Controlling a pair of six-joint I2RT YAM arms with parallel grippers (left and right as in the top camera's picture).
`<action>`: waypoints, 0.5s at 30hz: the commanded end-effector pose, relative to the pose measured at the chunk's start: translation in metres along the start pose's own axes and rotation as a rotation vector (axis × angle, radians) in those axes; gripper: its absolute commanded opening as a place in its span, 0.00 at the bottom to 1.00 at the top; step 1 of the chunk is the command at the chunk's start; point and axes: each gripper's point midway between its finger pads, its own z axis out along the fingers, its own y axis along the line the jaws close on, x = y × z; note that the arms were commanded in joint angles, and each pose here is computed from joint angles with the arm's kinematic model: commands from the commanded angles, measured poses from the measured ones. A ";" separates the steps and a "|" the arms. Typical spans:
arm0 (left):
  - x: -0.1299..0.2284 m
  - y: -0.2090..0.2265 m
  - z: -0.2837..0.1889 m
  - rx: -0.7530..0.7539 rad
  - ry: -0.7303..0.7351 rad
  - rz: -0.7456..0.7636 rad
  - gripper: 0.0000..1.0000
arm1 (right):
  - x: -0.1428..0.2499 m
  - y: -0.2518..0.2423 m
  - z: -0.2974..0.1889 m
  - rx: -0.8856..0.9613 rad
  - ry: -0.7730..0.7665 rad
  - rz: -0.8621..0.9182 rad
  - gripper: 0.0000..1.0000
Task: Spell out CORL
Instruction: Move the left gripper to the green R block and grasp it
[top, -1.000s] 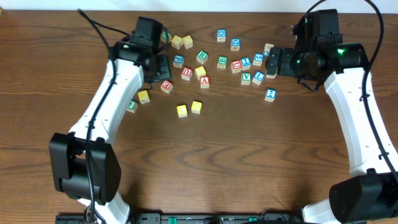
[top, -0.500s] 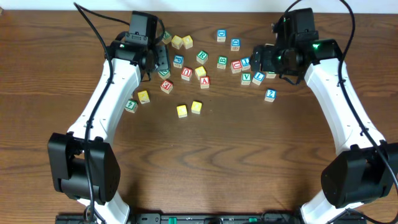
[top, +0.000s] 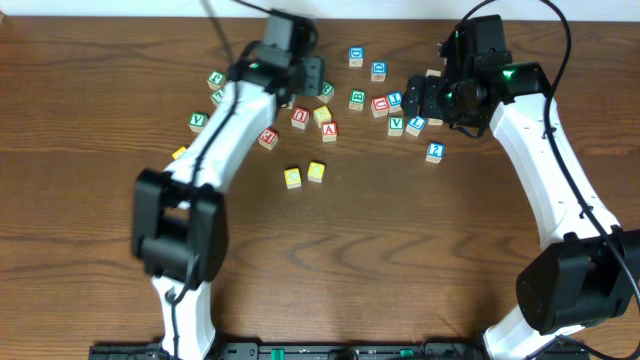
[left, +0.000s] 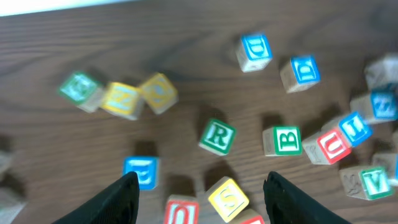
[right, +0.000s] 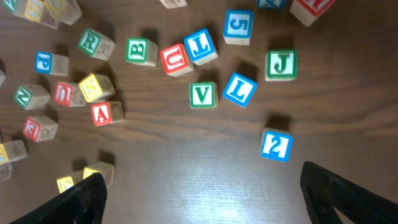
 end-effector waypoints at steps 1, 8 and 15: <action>0.000 -0.018 0.024 0.022 0.020 0.140 0.63 | 0.008 0.000 -0.003 0.008 0.028 -0.010 0.94; 0.027 -0.019 0.065 0.047 0.073 0.190 0.63 | 0.018 -0.005 -0.003 0.031 0.068 -0.030 0.93; 0.045 -0.018 0.098 0.046 0.093 0.192 0.64 | 0.019 -0.005 -0.003 0.032 0.070 -0.030 0.93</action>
